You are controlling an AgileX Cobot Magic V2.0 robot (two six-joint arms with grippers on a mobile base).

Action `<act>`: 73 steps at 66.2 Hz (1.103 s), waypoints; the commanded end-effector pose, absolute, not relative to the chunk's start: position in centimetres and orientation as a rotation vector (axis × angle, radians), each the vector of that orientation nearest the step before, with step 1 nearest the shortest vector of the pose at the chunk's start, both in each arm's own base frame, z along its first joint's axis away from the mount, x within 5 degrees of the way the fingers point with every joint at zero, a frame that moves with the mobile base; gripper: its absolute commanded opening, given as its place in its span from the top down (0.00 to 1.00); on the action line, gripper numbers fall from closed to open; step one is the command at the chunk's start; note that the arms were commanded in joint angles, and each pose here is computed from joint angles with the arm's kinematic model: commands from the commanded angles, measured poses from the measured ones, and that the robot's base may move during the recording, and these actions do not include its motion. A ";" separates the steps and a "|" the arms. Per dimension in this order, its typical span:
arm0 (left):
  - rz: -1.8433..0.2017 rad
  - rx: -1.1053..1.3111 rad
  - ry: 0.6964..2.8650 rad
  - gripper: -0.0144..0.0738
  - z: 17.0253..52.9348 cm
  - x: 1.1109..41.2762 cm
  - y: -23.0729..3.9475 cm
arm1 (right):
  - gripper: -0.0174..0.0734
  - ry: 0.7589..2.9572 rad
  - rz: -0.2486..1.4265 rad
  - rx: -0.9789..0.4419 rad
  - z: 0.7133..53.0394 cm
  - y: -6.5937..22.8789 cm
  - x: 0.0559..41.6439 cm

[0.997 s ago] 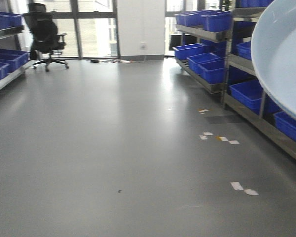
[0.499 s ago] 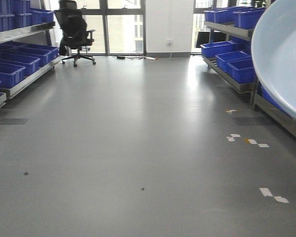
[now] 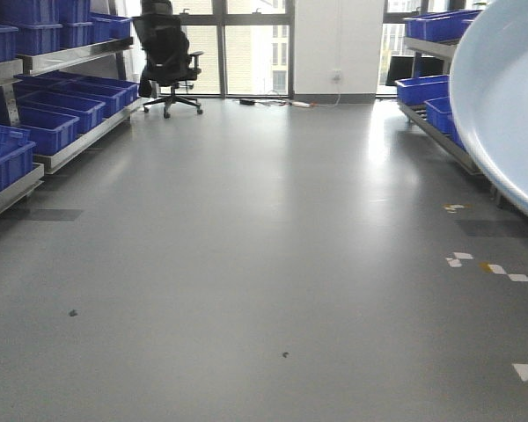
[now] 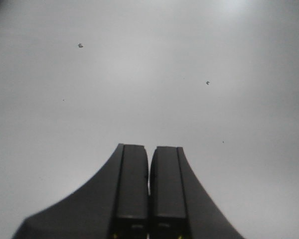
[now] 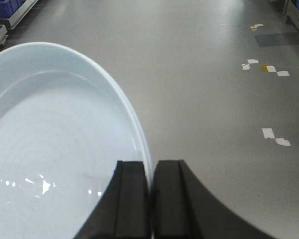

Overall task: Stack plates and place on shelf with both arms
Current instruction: 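Drive the base to the blue bin shelf holding the plates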

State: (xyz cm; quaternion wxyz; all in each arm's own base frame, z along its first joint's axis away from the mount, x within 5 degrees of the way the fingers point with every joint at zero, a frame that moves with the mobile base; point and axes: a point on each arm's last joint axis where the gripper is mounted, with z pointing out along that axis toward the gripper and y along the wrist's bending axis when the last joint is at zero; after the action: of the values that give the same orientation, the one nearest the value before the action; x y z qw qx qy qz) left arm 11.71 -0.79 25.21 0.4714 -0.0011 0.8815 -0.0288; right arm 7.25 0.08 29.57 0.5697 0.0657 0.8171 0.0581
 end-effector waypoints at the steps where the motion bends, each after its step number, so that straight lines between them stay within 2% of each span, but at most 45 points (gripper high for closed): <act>1: -0.086 0.000 2.058 0.74 26.8 12.3 -0.9 | 0.75 1.800 0.145 0.137 31.4 0.1 7.5; 73: -0.087 0.002 2.058 0.74 26.8 12.3 -0.9 | 0.75 1.800 0.145 0.137 31.4 0.1 7.5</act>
State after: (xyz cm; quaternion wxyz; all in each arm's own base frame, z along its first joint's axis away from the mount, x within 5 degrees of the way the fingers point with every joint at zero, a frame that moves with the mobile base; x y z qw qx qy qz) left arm 11.71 -0.79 25.21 0.4714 -0.0011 0.8815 -0.0288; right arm 7.25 0.08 29.57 0.5697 0.0657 0.8171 0.0581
